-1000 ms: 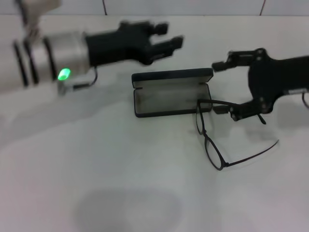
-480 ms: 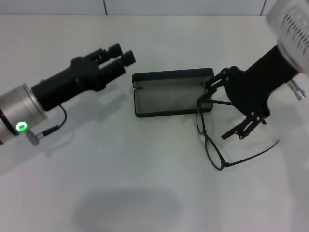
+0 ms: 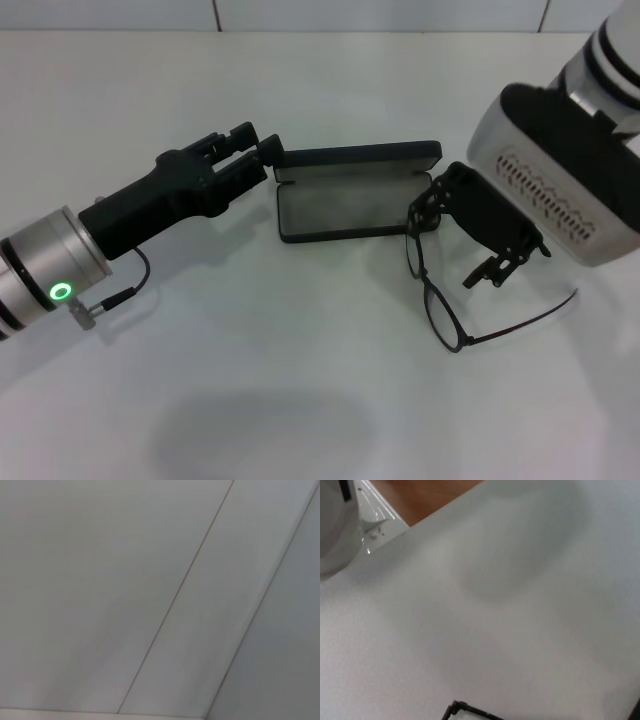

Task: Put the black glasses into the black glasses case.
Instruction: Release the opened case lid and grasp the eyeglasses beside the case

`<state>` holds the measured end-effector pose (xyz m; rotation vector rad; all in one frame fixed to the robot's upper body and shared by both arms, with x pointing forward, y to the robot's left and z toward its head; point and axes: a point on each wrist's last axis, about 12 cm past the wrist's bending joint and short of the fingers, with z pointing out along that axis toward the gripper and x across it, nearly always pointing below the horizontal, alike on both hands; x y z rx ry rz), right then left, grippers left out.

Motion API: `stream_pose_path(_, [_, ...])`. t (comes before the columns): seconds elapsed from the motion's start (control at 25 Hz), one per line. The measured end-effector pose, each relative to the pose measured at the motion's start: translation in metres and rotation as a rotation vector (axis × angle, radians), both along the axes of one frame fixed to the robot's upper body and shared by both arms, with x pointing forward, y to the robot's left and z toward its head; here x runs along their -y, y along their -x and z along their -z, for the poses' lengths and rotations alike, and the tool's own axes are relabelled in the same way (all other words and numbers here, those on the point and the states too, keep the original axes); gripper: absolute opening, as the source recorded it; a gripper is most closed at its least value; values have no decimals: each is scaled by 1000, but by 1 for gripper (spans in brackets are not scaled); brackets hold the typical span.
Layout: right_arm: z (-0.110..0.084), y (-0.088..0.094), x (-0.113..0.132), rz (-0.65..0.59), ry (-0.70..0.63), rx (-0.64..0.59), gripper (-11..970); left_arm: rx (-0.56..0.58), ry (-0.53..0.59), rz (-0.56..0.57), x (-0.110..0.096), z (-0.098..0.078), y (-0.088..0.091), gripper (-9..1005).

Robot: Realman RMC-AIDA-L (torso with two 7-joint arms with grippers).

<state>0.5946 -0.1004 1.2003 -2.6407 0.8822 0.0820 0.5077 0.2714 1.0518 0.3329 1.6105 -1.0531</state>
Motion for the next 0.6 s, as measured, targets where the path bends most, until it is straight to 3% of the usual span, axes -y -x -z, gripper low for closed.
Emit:
stream_pose_path(0.28, [0,14,-12,-74,22,57,783,-3,-3,-11,1,4,2,545])
stream_pose_path(0.36, [-1,18,-14,-84,28,78,568,-5,-2,-14,0,4,3,546])
stream_pose_path(0.6, [2,27,-17,-126,77,129,567,-10,-8,-13,1,7,5,546])
